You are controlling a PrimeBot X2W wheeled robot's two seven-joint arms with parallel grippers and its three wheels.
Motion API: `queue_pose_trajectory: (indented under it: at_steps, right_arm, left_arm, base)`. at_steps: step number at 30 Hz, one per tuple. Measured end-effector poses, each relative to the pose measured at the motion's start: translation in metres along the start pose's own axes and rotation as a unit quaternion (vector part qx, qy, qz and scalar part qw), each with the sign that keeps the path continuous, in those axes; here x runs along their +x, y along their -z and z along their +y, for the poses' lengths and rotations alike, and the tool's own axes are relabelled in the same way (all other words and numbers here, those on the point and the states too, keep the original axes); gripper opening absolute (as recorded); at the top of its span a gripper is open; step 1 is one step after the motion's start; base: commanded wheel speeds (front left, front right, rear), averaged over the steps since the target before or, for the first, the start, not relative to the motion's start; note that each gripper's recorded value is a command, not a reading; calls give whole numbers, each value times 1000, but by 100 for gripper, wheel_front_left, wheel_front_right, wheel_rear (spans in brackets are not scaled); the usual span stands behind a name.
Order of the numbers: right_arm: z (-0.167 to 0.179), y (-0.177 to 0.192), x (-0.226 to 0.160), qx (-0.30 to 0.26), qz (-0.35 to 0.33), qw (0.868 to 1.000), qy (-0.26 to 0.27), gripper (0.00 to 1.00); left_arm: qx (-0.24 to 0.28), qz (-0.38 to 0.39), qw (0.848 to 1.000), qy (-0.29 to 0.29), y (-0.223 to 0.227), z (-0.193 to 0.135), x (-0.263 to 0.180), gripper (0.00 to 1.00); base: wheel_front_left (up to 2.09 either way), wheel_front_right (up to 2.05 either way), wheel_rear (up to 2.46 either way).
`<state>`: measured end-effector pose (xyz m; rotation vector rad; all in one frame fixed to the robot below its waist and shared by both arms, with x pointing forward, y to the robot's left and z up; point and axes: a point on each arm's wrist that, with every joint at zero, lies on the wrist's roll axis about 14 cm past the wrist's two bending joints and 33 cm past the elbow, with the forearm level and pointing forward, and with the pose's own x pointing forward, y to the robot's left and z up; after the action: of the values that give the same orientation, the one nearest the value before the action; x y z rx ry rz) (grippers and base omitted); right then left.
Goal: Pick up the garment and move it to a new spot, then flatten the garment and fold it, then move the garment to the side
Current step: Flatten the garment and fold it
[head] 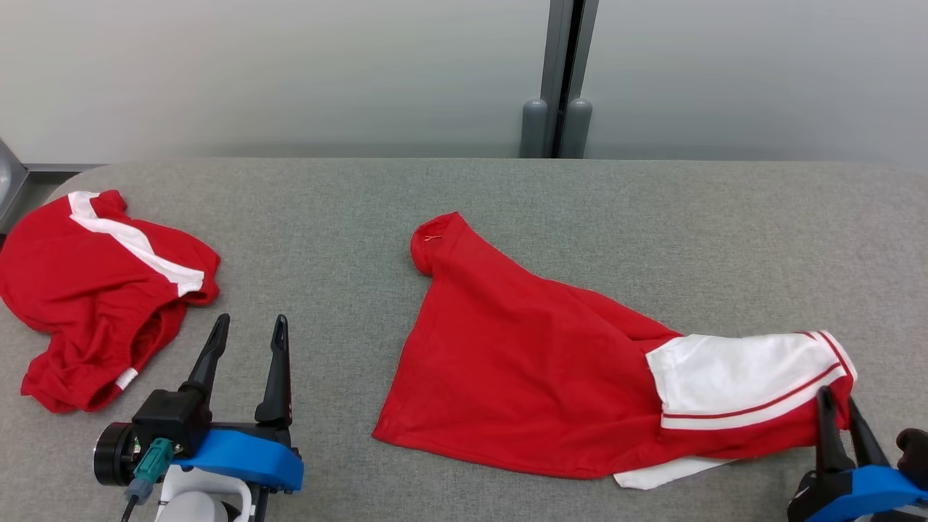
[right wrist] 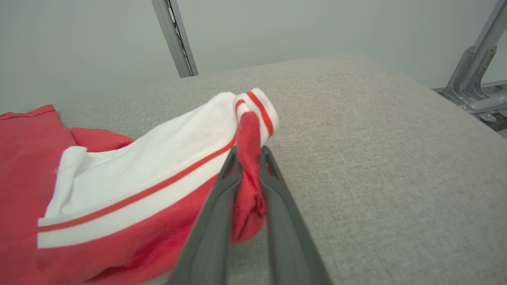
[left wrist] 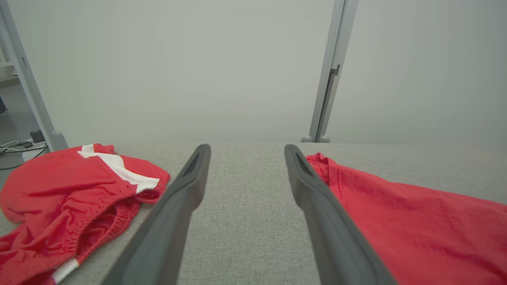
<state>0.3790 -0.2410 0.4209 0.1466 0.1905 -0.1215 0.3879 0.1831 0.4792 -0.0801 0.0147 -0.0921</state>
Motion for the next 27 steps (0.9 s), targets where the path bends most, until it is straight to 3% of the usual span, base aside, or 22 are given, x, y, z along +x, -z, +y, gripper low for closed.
queue_pose_trajectory:
  at_steps: [9,16,21,27]
  right_arm:
    - [10,-59,4,-20,-95,995,-5,100]
    - [59,-109,-3,-35,-178,981,-73,100]
    - [92,-107,-14,-37,-181,975,-123,100]
    - [116,-74,-30,-37,-137,976,-165,100]
  left_arm:
    - [-1,-1,1000,2,-1,-2,-6,100]
    - [-1,1,1000,5,1,-4,-8,100]
    - [-1,5,1000,6,4,-5,-8,100]
    - [-1,5,1000,6,4,-5,-9,100]
  base:
    - [0,0,0]
    - [0,0,0]
    - [0,0,0]
    - [0,0,0]
